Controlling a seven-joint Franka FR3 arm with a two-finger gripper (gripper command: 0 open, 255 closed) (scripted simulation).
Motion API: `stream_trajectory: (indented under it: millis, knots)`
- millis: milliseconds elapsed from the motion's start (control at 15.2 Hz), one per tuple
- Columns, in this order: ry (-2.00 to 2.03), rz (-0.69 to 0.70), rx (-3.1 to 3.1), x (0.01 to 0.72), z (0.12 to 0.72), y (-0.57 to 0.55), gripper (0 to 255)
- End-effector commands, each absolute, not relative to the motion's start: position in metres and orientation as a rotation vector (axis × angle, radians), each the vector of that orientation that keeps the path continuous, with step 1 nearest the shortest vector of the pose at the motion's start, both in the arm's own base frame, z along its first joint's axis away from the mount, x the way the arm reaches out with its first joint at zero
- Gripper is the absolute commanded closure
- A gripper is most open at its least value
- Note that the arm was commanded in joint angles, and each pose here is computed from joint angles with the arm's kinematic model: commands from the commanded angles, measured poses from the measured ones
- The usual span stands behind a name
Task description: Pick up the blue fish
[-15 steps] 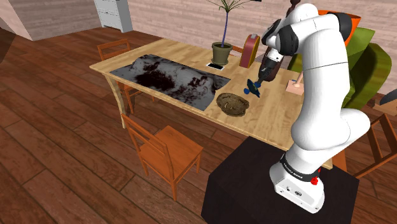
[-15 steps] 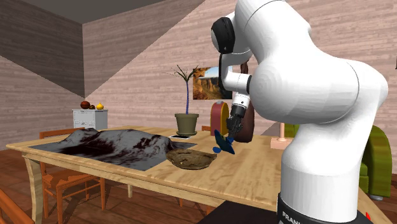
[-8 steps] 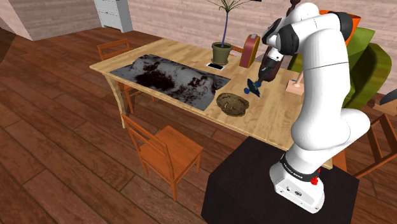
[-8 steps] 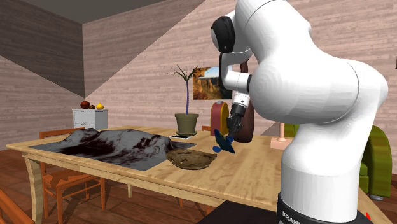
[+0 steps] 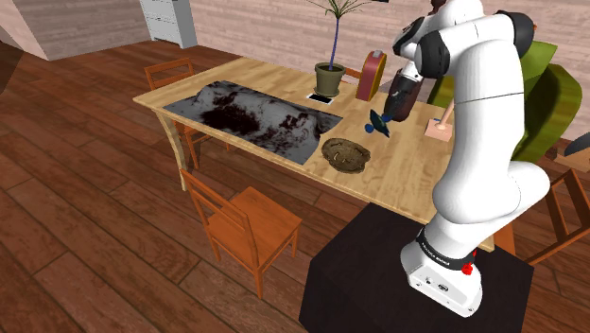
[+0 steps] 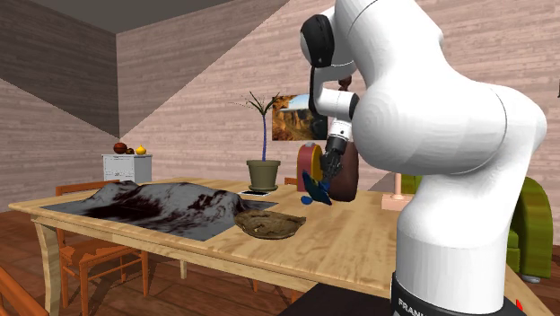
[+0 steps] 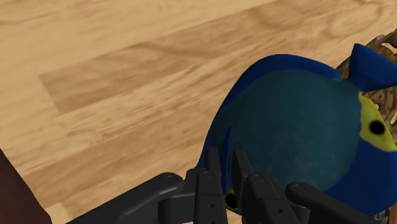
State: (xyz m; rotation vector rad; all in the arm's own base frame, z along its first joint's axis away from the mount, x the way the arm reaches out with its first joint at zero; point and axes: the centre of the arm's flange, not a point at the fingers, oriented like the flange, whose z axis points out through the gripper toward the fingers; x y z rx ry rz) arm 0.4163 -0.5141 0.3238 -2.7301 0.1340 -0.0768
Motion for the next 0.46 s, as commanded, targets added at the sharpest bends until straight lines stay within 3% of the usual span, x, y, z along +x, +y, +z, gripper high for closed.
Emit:
stream_trajectory:
  millis: [0,396]
  knots:
    - [0.134,-0.077,-2.731,0.416,0.335,-0.514,255]
    - [0.134,-0.077,-2.731,0.416,0.357,-0.514,255]
